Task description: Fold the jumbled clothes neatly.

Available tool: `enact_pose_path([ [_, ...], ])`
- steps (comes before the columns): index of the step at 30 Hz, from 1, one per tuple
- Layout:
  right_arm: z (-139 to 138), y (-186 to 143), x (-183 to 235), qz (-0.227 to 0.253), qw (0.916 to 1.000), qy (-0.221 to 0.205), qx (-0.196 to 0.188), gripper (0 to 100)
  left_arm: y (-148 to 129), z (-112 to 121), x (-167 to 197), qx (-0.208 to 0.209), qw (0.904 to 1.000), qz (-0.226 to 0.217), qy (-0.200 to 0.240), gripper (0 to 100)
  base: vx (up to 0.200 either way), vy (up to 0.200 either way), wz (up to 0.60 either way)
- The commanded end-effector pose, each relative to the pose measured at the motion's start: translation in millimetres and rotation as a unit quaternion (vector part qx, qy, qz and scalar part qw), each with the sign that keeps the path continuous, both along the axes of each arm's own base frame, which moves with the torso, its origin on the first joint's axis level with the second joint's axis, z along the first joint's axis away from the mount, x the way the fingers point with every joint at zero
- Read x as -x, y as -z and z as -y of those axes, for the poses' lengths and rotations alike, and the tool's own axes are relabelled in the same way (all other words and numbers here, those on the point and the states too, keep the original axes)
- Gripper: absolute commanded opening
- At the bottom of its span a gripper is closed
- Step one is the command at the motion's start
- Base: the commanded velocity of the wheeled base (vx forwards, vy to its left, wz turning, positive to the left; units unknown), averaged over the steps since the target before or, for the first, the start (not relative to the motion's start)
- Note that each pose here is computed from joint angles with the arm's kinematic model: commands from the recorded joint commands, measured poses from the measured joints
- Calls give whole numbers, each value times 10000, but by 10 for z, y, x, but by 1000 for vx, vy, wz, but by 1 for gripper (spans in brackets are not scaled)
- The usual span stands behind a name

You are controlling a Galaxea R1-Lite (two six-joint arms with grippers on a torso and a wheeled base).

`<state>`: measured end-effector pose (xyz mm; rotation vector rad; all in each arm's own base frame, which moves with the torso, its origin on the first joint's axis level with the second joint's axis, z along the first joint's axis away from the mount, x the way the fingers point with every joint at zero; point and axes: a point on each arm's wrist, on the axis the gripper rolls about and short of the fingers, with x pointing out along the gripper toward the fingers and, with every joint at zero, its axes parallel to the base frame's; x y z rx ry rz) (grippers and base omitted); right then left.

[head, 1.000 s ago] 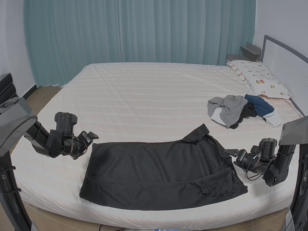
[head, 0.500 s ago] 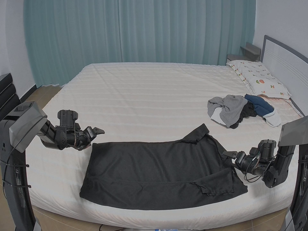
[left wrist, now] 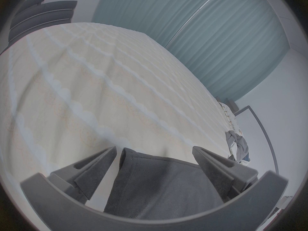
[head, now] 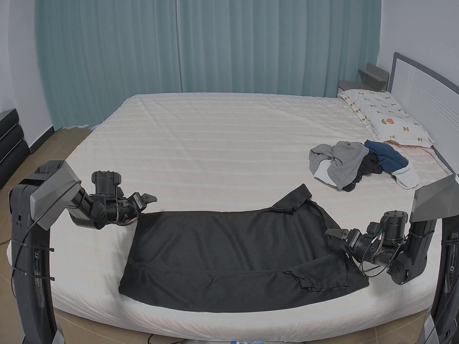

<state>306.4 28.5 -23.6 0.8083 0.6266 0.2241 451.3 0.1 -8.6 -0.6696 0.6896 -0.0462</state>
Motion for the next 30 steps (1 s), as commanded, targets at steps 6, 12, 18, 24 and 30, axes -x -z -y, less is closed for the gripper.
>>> enact_pose_path([
  [6, -8, 6, 5, -14, 10000, -16, 2, 100, 60, 46, 11, -3, 10000, -68, 46, 100, 0, 0, 0],
  [12, -9, -22, -2, 44, 10000, -13, -8, 100, 116, 45, 13, -22, 9999, -135, 33, 0, 0, 0, 0],
  [18, -17, -48, -21, 121, 9999, 20, 28, 100, 154, 12, 71, -32, 9998, -216, 4, 0, 0, 0, 0],
  [24, -172, -151, -66, 381, 9991, 41, 159, 100, 199, 16, 165, -63, 9999, 46, -65, 0, 0, 0, 0],
  [30, -244, -312, -238, 639, 9976, 47, 266, 100, 224, 35, 251, -229, 9991, 176, -313, 0, 0, 0, 0],
])
